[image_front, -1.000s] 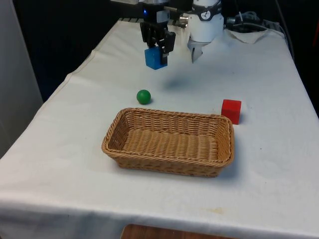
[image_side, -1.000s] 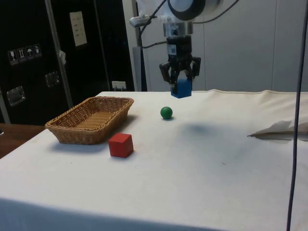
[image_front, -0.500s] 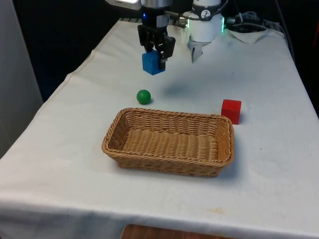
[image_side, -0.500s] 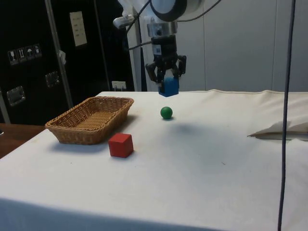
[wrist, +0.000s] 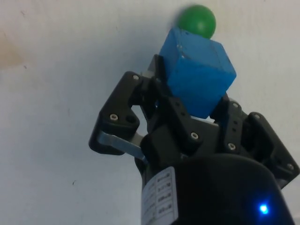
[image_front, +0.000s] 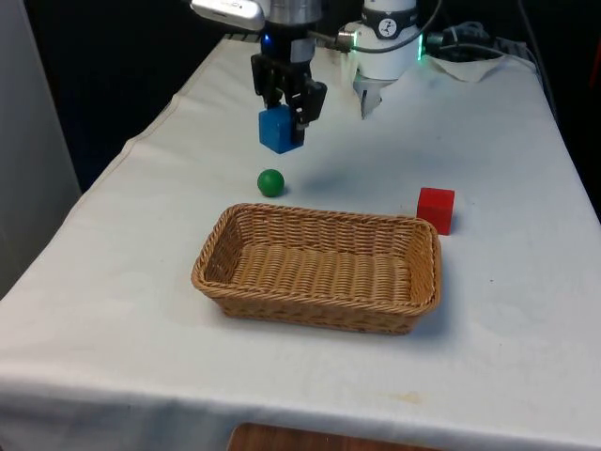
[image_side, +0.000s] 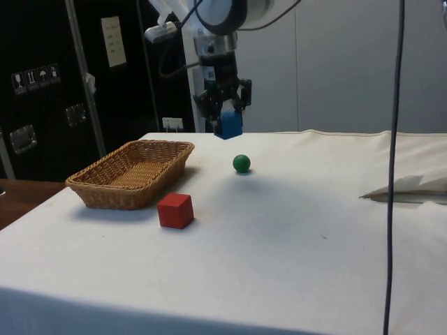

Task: Place all non-red objects into the basket.

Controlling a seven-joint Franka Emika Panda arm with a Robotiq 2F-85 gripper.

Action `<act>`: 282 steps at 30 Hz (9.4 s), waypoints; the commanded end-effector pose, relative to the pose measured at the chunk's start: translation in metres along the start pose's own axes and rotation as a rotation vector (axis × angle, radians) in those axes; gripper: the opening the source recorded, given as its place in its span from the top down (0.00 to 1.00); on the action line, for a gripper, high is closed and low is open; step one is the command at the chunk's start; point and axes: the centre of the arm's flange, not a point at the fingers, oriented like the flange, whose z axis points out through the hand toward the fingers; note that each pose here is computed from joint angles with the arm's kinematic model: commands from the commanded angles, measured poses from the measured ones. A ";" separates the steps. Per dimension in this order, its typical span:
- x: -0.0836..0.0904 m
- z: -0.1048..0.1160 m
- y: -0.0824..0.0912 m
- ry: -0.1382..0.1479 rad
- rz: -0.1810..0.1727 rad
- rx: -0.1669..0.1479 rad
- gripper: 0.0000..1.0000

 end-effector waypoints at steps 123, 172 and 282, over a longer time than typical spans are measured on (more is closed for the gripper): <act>0.102 0.012 -0.124 0.103 -0.288 0.098 0.00; 0.049 -0.029 -0.015 0.031 -0.438 0.141 0.00; 0.016 0.123 0.058 0.008 -0.521 0.195 0.30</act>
